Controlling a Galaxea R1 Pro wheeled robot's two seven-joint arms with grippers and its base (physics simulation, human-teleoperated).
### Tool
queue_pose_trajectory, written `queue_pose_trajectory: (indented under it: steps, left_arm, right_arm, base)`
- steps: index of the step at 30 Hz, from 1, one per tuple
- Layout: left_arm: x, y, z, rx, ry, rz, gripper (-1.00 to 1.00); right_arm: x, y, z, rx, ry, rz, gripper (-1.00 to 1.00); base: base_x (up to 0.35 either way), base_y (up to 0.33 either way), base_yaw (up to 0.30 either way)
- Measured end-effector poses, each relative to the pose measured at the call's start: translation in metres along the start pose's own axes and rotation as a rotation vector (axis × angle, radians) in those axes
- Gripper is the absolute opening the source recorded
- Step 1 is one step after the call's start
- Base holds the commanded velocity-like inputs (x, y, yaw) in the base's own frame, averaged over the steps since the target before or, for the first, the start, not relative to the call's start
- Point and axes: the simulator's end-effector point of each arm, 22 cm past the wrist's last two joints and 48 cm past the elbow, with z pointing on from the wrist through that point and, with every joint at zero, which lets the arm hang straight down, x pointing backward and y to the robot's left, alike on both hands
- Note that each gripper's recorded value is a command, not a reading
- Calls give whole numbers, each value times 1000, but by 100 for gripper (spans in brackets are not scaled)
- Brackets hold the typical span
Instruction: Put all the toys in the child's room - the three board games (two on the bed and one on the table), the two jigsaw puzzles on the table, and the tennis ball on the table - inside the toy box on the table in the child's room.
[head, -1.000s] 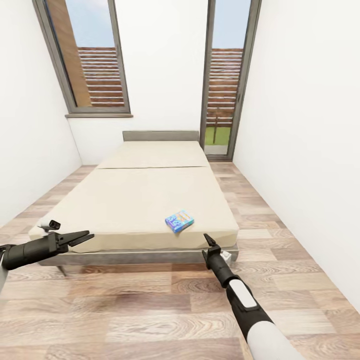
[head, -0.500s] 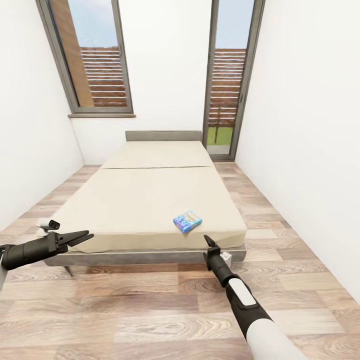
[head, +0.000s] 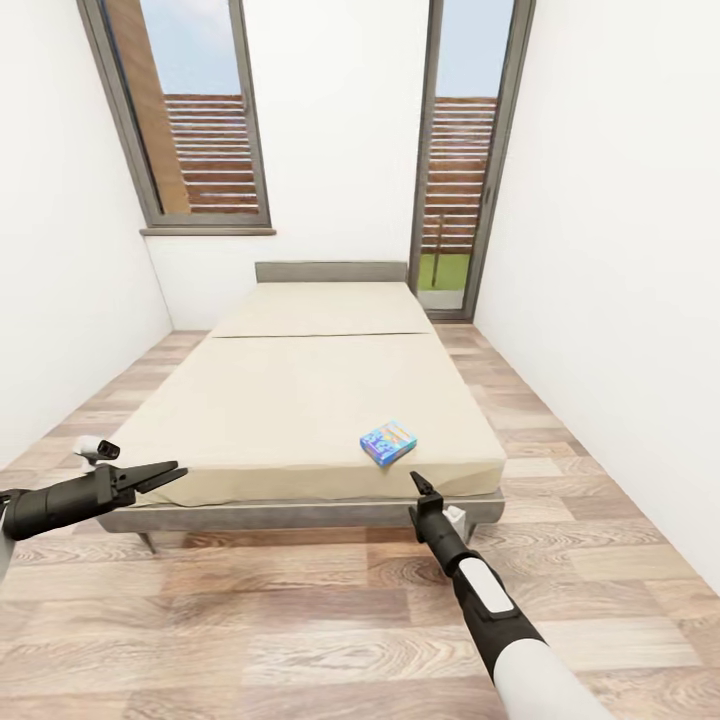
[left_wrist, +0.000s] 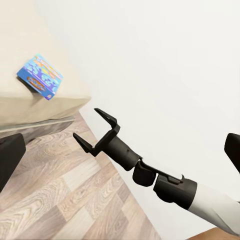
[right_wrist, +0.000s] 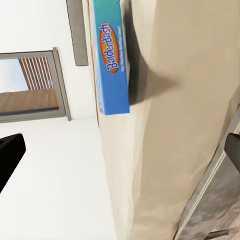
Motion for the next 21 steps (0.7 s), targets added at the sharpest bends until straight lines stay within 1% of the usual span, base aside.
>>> queue_pose_trajectory:
  steps: [3, 9, 15, 21]
  left_arm:
    - [0, 0, 0, 1, 0, 0, 100]
    - [1, 0, 1, 2, 3, -1, 100]
    - [1, -1, 1, 2, 4, 0, 100]
    - [2, -1, 2, 3, 5, 1, 100]
  right_arm:
    - [-1, 0, 0, 0, -2, 3, 100]
    - [-1, 0, 0, -2, -1, 3, 100]
    - [0, 1, 0, -3, 0, 3, 100]
    - [0, 1, 0, -3, 2, 2, 100]
  base:
    - [31, 61, 0]
    - [102, 163, 0]
    - [36, 46, 0]
    - [97, 68, 0]
